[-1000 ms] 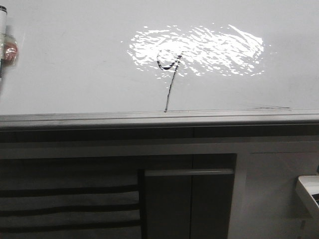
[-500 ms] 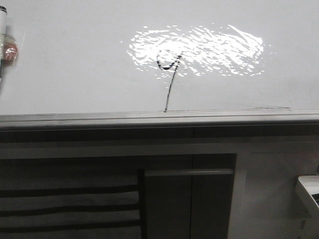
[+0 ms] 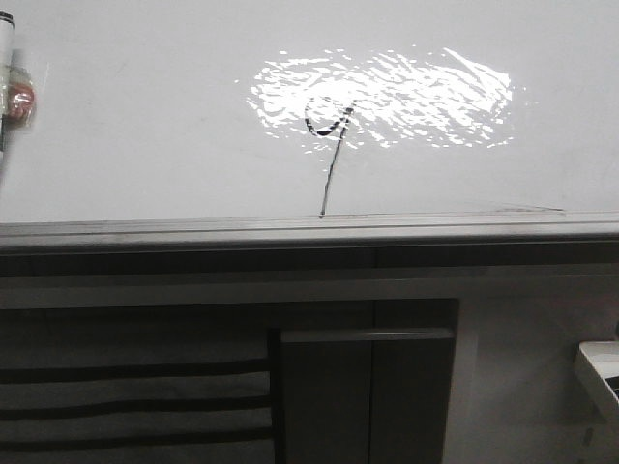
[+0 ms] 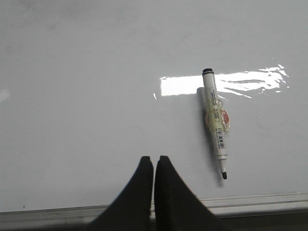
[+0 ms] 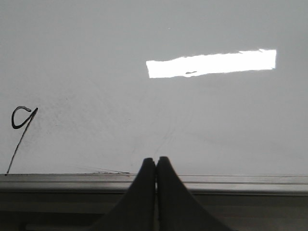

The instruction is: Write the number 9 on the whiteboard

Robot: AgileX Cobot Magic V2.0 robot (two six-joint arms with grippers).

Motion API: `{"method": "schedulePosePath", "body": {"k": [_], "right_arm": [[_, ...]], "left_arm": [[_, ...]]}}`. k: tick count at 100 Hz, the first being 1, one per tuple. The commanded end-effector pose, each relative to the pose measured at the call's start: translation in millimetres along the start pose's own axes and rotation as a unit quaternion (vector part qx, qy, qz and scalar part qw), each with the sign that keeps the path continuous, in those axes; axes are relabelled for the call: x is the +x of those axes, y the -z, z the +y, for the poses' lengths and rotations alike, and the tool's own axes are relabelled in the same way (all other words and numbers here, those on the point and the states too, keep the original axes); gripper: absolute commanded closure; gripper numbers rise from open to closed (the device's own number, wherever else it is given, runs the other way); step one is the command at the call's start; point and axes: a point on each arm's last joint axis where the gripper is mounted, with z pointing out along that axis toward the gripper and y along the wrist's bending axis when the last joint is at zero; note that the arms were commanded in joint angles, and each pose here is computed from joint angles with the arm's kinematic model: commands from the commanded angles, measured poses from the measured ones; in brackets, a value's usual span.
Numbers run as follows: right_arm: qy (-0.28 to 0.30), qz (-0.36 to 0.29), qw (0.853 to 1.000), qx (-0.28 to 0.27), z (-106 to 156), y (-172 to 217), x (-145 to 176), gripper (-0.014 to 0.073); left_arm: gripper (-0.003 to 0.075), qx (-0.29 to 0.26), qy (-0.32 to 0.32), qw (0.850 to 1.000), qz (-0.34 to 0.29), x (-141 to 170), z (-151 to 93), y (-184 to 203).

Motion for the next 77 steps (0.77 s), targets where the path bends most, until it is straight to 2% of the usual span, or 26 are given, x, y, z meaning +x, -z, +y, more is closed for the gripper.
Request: {"method": "schedulePosePath", "body": {"k": [1,15,27,77], "right_arm": [[0.004,-0.038,0.999,0.007,-1.5,1.1,0.3,0.0667],[-0.002,-0.039,0.999,0.003,-0.8,1.1,0.2,0.0667],[0.020,-0.036,0.999,-0.002,0.3,1.0,0.7,0.0667],[0.009,-0.039,0.999,-0.002,0.1,1.1,0.3,0.0667]], "left_arm": [[0.0741,-0.002,0.004,0.999,-0.038,1.3,0.1,1.9],[0.0741,-0.002,0.004,0.999,-0.038,1.3,0.1,1.9],[0.0741,-0.002,0.004,0.999,-0.038,1.3,0.1,1.9],[0.0741,-0.002,0.004,0.999,-0.038,1.3,0.1,1.9]]}}
